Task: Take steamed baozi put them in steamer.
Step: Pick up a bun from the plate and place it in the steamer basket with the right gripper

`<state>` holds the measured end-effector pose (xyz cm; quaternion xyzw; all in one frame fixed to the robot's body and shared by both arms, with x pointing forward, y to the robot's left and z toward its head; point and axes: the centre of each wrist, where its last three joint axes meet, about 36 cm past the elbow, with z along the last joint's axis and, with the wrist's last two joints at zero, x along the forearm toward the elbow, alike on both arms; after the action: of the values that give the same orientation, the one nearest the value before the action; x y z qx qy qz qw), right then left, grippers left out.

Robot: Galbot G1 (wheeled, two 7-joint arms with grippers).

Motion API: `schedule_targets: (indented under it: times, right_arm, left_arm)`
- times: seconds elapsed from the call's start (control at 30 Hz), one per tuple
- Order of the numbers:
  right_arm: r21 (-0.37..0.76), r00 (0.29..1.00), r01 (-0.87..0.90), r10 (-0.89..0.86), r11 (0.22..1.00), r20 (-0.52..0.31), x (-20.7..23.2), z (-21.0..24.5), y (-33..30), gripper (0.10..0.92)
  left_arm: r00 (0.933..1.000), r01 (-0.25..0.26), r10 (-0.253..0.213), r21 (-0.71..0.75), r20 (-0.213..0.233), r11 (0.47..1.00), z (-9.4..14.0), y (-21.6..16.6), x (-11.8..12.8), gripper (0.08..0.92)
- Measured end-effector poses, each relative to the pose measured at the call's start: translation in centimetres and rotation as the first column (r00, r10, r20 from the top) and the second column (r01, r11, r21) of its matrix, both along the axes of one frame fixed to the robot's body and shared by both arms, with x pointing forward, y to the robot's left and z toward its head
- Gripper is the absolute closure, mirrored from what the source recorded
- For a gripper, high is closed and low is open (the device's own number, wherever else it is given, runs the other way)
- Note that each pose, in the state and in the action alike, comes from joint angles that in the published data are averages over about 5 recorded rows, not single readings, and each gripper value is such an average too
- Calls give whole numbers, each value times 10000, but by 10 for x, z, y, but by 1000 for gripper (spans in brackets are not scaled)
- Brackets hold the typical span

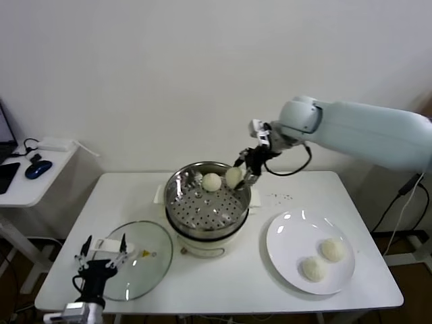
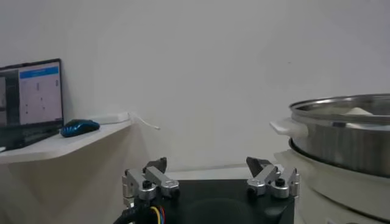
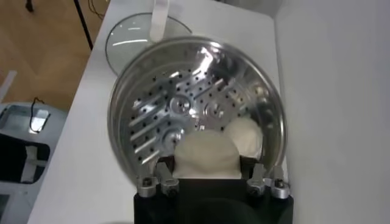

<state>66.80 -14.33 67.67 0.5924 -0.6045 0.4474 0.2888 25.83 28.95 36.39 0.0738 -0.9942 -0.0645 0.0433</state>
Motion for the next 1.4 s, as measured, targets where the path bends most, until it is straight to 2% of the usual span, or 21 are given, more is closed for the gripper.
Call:
schedule_targets:
  times: [0.57, 0.9, 1.4]
  right_arm:
    - [-227, 9975, -584, 575, 9980, -413, 25, -66, 104, 337]
    - [-395, 9964, -644, 620, 9971, -580, 30, -97, 128, 341]
    - [-408, 9962, -635, 609, 9971, -621, 34, -112, 143, 333]
  left_arm:
    - [9999, -145, 145, -44, 7, 9999, -2, 7, -4, 177]
    - [9999, -169, 169, -79, 6, 9998, -3, 8, -3, 177]
    - [9998, -178, 178, -117, -16, 9998, -3, 7, -3, 177]
